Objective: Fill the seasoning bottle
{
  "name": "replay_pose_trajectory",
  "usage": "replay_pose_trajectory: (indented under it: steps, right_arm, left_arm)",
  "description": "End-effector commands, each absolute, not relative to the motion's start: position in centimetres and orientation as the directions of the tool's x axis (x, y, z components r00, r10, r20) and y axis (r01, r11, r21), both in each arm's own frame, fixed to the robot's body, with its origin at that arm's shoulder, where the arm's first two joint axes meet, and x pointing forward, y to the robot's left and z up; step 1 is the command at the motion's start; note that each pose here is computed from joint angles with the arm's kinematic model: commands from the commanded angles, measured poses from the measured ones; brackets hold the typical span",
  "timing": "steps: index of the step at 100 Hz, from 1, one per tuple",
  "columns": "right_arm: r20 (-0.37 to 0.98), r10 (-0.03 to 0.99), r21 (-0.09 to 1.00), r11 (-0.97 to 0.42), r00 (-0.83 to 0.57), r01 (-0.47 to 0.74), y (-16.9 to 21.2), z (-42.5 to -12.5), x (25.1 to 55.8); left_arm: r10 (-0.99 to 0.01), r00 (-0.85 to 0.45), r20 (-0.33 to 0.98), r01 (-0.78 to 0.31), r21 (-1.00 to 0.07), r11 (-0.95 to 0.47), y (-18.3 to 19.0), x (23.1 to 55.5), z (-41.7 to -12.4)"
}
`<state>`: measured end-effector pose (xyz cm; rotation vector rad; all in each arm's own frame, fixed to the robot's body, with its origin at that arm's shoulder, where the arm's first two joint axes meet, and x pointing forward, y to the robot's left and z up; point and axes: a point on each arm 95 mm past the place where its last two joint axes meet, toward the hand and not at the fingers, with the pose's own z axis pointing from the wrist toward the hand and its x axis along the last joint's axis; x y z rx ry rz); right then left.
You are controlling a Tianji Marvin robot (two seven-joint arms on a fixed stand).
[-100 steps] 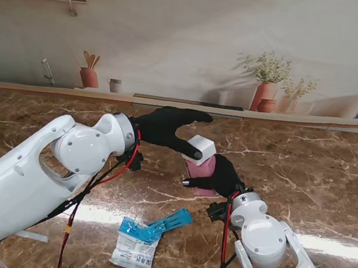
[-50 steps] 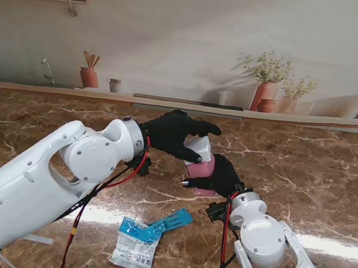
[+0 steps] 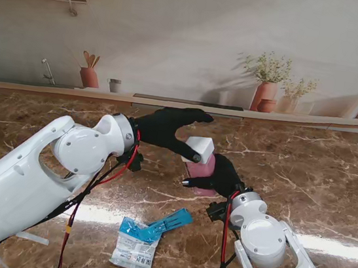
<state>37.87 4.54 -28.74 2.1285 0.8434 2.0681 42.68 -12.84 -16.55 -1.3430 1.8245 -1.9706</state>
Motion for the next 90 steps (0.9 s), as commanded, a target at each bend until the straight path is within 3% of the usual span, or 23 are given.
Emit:
replay_pose_trajectory:
  steps: [1,19,42,90]
  right_arm:
    - [0.913,0.406,0.396,-0.848,-0.050,0.351,4.9,-28.4,37.7]
    - [0.912,0.407,0.398,-0.847,-0.053,0.352,4.9,-28.3,37.7]
    - [0.905,0.421,0.412,-0.836,-0.057,0.363,5.1,-28.5,37.8]
    - [0.888,0.456,0.448,-0.823,-0.065,0.349,5.1,-28.3,38.0]
  left_arm:
    - [-0.639,-0.608,0.472,-0.422,-0.873,-0.244,-13.5,42.2,-16.8]
    - [-0.702,-0.555,0.447,-0.391,-0.884,-0.254,-13.7,42.0,-16.7]
    - [-0.714,-0.454,0.533,-0.446,-0.830,-0.335,-14.2,41.7,-16.9]
    - [-0.729,-0.485,0.483,-0.451,-0.853,-0.265,-14.7,41.4,-16.8]
